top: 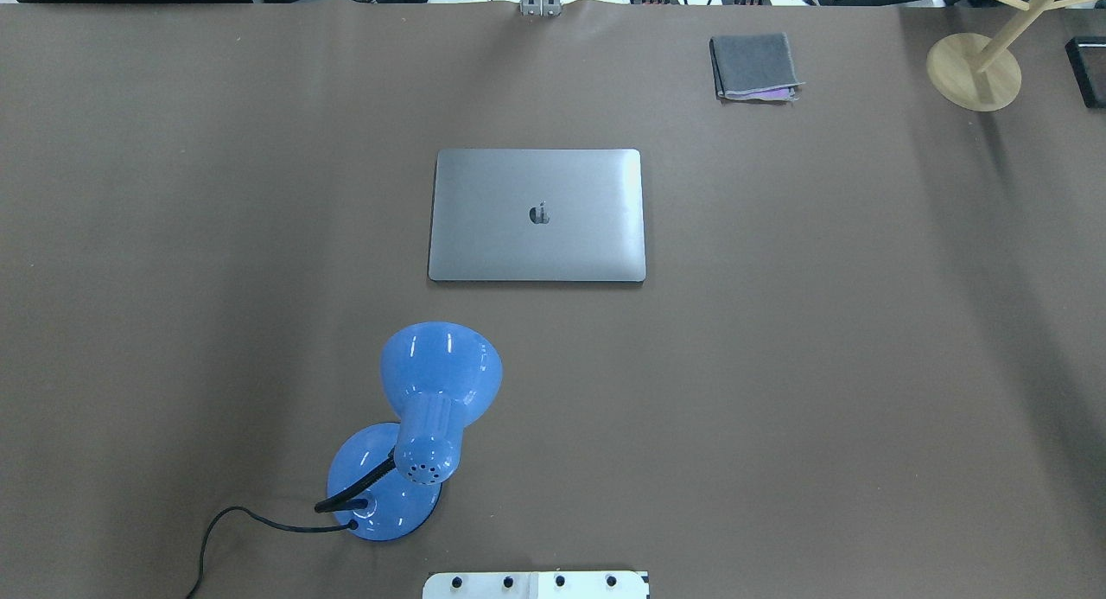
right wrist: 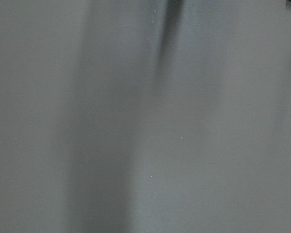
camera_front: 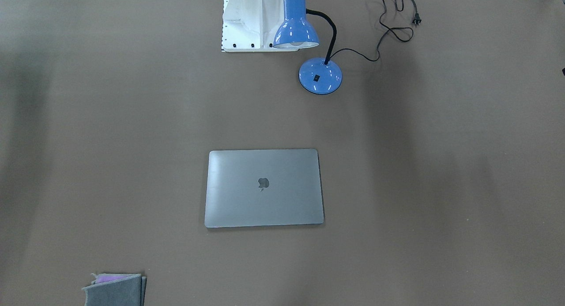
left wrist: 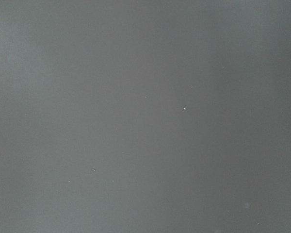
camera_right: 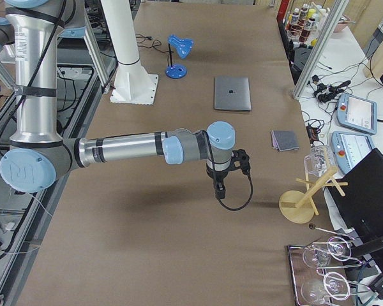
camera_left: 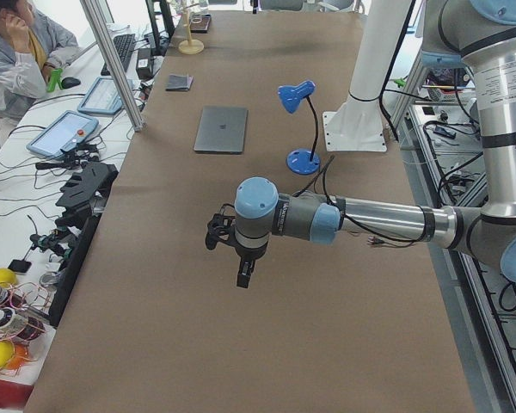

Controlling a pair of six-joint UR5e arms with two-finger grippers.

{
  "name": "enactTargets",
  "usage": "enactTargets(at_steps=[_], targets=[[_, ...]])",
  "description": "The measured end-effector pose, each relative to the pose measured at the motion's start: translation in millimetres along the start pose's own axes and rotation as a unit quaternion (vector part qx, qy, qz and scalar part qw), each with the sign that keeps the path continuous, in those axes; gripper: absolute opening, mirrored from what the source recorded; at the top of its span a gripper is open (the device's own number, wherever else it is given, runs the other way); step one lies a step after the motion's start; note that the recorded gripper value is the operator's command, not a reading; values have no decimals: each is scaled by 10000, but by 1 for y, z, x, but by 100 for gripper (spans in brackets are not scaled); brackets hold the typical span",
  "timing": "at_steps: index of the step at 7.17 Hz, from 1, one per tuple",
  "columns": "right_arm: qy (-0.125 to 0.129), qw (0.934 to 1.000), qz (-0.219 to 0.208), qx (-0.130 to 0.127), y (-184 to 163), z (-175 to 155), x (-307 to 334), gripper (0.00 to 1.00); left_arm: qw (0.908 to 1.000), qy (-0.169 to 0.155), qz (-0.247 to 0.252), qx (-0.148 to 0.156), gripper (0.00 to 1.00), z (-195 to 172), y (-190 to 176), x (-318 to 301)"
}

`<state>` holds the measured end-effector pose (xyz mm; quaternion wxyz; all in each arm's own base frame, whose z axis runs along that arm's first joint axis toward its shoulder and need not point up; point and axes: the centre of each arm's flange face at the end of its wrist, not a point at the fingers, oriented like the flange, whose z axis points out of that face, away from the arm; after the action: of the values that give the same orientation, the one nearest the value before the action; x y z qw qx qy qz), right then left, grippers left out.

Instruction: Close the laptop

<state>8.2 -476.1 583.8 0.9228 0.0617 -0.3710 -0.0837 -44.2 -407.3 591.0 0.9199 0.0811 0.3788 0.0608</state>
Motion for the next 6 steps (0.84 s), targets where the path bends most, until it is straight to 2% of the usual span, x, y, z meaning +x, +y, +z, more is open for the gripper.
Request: enactTargets(at_steps=[4, 6], targets=[[-1, 10000, -42, 44, -2, -4, -4, 100, 10000, -27, 48, 77, 98, -6, -4, 4], [-1, 9999, -72, 76, -3, -7, -7, 100, 9995, -257, 122, 123, 98, -7, -15, 1]])
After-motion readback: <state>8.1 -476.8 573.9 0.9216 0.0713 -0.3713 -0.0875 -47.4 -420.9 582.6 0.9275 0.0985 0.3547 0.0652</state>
